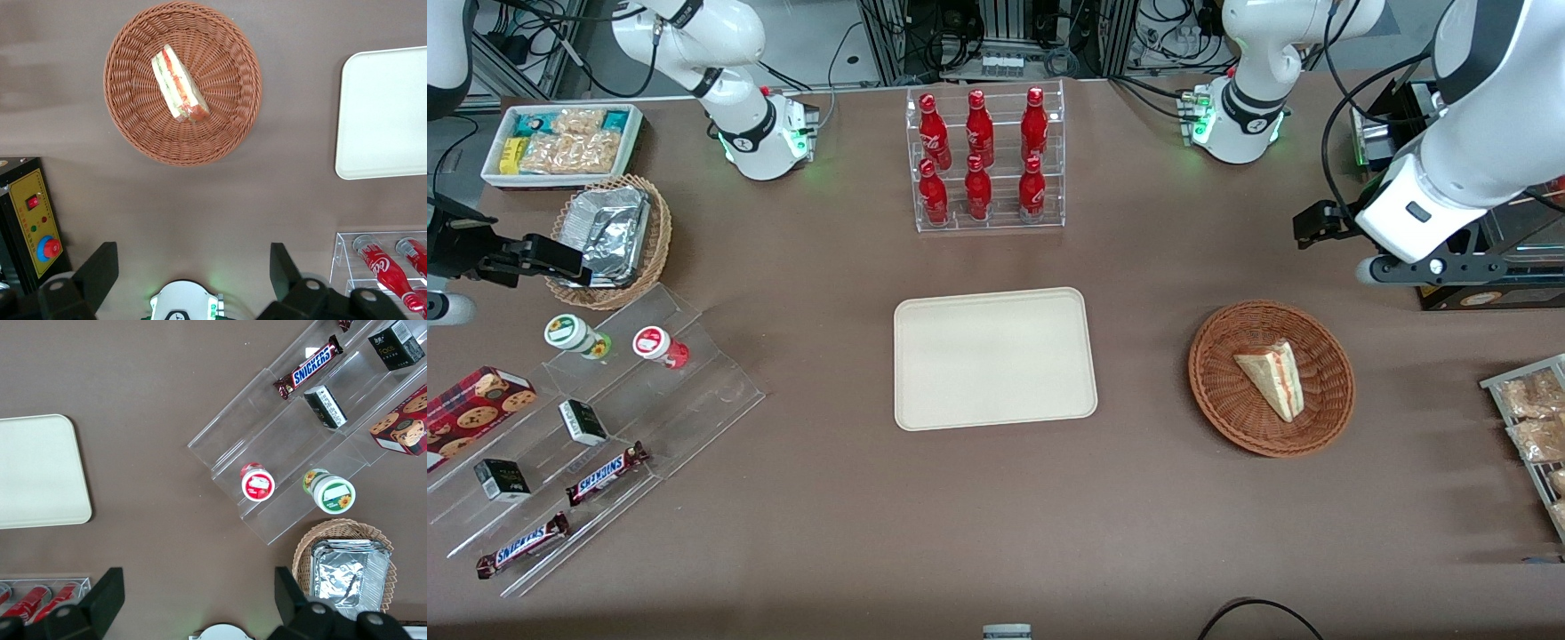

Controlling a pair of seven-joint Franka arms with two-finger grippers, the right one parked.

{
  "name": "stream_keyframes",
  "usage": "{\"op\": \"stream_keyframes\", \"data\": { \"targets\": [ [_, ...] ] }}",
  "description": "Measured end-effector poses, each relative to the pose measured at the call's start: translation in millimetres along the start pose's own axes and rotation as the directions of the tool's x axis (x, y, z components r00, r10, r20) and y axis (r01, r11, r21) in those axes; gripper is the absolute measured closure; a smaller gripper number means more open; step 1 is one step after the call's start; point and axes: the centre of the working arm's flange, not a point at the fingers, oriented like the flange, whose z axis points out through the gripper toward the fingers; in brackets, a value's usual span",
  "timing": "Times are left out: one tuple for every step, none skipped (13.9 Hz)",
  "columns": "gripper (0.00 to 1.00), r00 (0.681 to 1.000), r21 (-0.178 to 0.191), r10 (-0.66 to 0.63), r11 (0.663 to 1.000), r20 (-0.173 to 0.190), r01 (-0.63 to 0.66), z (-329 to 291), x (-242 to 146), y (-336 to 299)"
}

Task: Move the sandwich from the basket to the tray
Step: 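Move the left gripper over the sandwich in the wicker basket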

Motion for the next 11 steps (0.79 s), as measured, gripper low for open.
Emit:
{"op": "stream_keyframes", "data": {
  "targets": [
    [0.0,1.0,0.0,-0.001,1.0,-0.001,0.001,-1,0,-1],
    [0.0,1.0,-0.001,-0.001,1.0,-0.004,0.001,-2,0,-1],
    [0.0,1.0,-0.002,-0.002,1.0,-0.005,0.002,-3,0,-2],
    [0.0,1.0,-0.002,-0.003,1.0,-0.004,0.003,-2,0,-3],
    [0.0,1.0,-0.002,-0.007,1.0,0.001,0.007,1,1,-5],
    [0.0,1.0,-0.003,-0.014,1.0,0.004,0.014,7,4,-8],
    [0.0,1.0,-0.005,-0.018,1.0,0.0,0.018,16,8,-11],
    [0.0,1.0,-0.005,-0.021,1.0,0.002,0.021,27,12,-12],
    [0.0,1.0,-0.004,-0.021,1.0,0.01,0.021,42,16,-12],
    [0.0,1.0,-0.004,-0.021,1.0,0.012,0.021,56,20,-12],
    [0.0,1.0,-0.006,-0.021,1.0,0.004,0.021,73,24,-11]
  ]
}}
